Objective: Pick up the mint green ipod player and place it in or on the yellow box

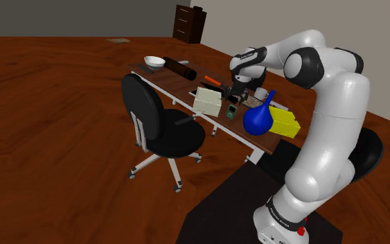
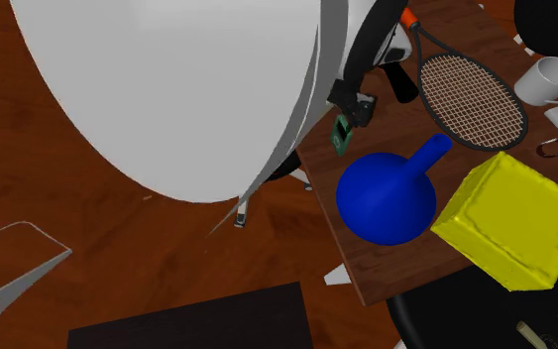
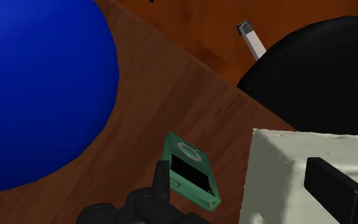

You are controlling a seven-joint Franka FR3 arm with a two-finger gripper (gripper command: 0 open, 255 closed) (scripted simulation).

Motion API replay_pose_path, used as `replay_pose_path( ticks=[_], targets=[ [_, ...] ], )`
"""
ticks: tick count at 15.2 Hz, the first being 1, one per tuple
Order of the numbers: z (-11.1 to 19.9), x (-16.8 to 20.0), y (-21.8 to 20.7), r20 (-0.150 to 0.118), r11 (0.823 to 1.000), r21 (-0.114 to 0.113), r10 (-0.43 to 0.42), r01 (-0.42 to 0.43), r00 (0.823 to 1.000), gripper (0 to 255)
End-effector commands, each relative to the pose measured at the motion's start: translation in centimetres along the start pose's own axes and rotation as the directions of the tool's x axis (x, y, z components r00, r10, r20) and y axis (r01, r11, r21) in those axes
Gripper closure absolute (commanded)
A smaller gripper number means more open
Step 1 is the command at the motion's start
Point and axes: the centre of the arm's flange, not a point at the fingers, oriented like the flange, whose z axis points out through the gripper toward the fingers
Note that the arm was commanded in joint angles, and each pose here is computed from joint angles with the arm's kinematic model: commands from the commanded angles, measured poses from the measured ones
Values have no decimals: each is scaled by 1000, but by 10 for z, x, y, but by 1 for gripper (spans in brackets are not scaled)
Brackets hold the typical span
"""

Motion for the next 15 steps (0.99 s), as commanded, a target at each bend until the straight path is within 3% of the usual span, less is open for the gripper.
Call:
replay_pose_path(
  ticks=[1, 3, 11, 15],
  targets=[
    [15, 20, 13, 3, 999, -2, 43, -43, 999, 0],
    [29, 37, 26, 7, 996, -4, 85, -85, 996, 0],
    [71, 39, 28, 7, 996, -4, 88, -88, 996, 0],
    [71, 39, 28, 7, 996, -4, 88, -88, 996, 0]
  ],
)
